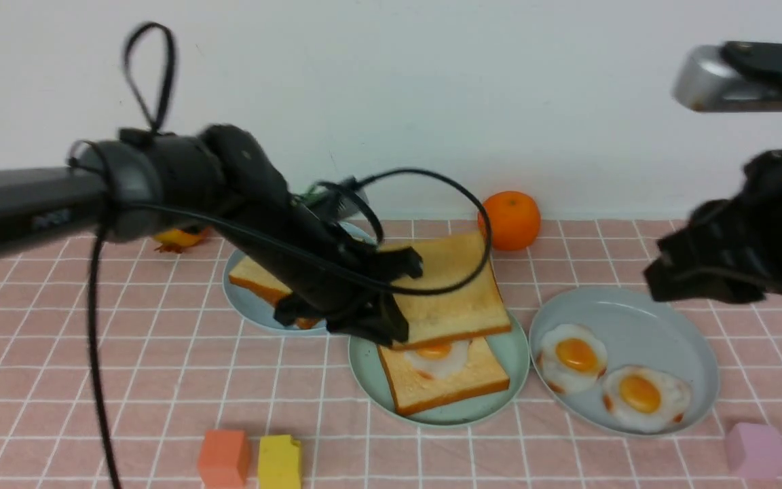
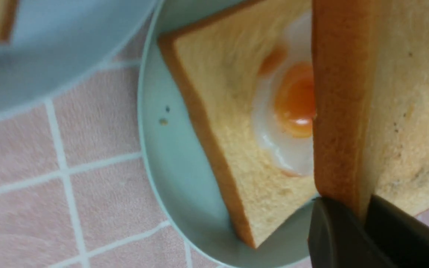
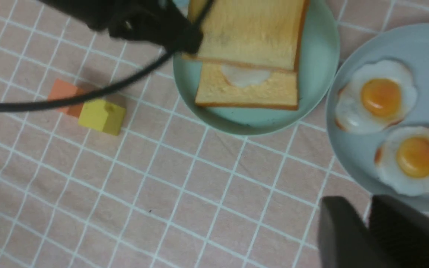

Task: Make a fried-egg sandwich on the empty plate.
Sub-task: Use the left arm to place a slice of bread on the fried egg in the middle

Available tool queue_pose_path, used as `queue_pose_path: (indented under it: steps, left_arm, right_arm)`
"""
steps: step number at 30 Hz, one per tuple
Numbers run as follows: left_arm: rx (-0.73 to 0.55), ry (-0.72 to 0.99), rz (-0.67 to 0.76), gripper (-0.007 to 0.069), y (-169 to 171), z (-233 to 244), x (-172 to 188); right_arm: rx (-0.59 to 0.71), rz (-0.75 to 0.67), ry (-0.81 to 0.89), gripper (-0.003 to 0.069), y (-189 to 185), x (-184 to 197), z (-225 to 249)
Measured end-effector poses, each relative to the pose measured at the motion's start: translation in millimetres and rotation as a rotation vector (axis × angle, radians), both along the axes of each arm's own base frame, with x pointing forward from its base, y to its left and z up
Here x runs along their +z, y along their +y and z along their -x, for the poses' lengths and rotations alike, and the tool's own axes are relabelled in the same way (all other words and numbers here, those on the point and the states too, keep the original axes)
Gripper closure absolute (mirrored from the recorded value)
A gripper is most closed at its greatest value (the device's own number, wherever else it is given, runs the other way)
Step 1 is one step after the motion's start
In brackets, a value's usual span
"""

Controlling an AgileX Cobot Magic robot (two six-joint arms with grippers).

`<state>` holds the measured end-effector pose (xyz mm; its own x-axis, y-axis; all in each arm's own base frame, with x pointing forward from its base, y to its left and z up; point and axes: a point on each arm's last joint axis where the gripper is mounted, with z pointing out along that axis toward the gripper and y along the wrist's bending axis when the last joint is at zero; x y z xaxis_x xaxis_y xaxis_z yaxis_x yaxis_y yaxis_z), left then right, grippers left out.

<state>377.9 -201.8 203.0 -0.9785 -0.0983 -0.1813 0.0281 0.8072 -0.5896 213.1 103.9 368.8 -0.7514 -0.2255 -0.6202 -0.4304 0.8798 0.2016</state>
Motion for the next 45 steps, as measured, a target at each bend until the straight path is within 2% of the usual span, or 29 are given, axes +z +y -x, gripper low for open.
queue_pose_path:
  steps: [1, 3, 20, 23, 27, 33, 34, 40, 45]
  left_arm:
    - [0.017, 0.023, -0.009, 0.0533, -2.2, -0.2, -6.3]
    - [0.045, 0.05, -0.012, 0.0533, -3.4, -0.4, -11.3]
    - [0.07, 0.137, -0.014, 0.0536, -3.5, 3.6, -16.0]
    - [0.062, 0.15, -0.015, 0.0517, -3.6, 5.0, -16.2]
    - [0.061, 0.152, -0.015, 0.0459, -3.6, 5.2, -16.2]
    - [0.062, 0.152, -0.014, 0.0283, -3.6, 5.1, -16.1]
    - [0.061, 0.152, -0.014, 0.0277, -3.6, 5.2, -16.2]
    - [0.062, 0.209, -0.051, 0.0126, -0.6, 10.7, -15.0]
    - [0.038, 0.161, -0.119, 0.0074, 8.0, 16.1, 3.2]
  right_arm:
    - [-0.006, -0.011, -0.027, 0.0617, -2.1, 1.3, 4.5]
    - [-0.009, -0.017, -0.041, 0.0662, -3.9, 1.4, 8.6]
    - [-0.019, -0.011, -0.088, 0.0666, -6.2, 4.6, 8.7]
    - [-0.021, -0.013, -0.089, 0.0666, -6.1, 4.7, 8.6]
    - [-0.031, -0.018, -0.084, 0.0665, -6.3, 4.6, 8.5]
    - [-0.04, -0.025, -0.079, 0.0662, -6.3, 4.6, 8.5]
    - [-0.04, -0.025, -0.079, 0.0662, -6.3, 4.6, 8.5]
    - [-0.059, -0.041, -0.1, 0.0658, -7.8, 8.6, 10.5]
    - [-0.074, -0.034, -0.206, 0.0659, -15.4, 20.4, 18.9]
